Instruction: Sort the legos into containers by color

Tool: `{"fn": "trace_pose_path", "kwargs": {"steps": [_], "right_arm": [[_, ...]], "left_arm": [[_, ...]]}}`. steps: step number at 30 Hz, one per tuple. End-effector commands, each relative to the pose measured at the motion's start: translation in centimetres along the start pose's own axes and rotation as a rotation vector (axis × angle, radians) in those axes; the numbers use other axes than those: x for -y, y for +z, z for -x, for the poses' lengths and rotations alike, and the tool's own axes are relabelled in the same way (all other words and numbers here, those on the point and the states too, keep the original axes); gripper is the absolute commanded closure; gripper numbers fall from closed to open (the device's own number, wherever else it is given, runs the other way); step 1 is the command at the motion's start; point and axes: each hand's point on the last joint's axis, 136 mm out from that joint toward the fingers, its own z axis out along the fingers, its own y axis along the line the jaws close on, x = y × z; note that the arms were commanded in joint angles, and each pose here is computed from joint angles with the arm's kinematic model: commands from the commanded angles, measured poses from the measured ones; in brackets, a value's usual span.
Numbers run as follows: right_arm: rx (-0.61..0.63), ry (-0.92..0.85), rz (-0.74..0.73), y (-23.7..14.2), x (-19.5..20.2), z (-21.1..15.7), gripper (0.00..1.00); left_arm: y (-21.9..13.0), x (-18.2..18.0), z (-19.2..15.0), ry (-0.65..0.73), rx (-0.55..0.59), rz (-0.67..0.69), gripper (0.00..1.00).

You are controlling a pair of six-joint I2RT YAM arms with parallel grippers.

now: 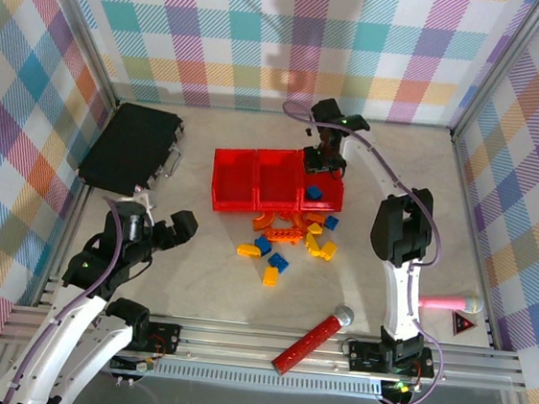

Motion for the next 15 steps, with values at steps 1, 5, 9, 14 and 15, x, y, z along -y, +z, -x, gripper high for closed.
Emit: {"fn": "trace_pose_path", "kwargs": {"steps": [1, 5, 9, 14, 15], "right_arm": [[-0.029, -0.02, -0.003, 0.2, 0.6, -0.3, 0.79], [-0.047, -0.024, 0.004, 1.0, 0.5, -0.7, 0.78], [-0.066, -0.027, 0.005, 1.6, 0.5, -1.2, 0.73], [-0.069, -0.021, 0.024, 1.4, 0.2, -1.3, 0.59], [-0.071, -0.02, 0.033, 1.3, 0.0, -1.3, 0.57]], "left_arm": [[0.3, -0.7, -1.2, -0.015, -0.035, 0.021, 0.0], [0.5, -1.0, -1.4, -0.031, -0.04, 0.026, 0.0], [0.7, -1.2, -1.8, -0.041, -0.049, 0.033, 0.0], [0.8, -1.2, -1.9, -0.042, -0.057, 0.03, 0.0], [0.8, -1.1, -2.0, -0.043, -0.062, 0.024, 0.0]]}}
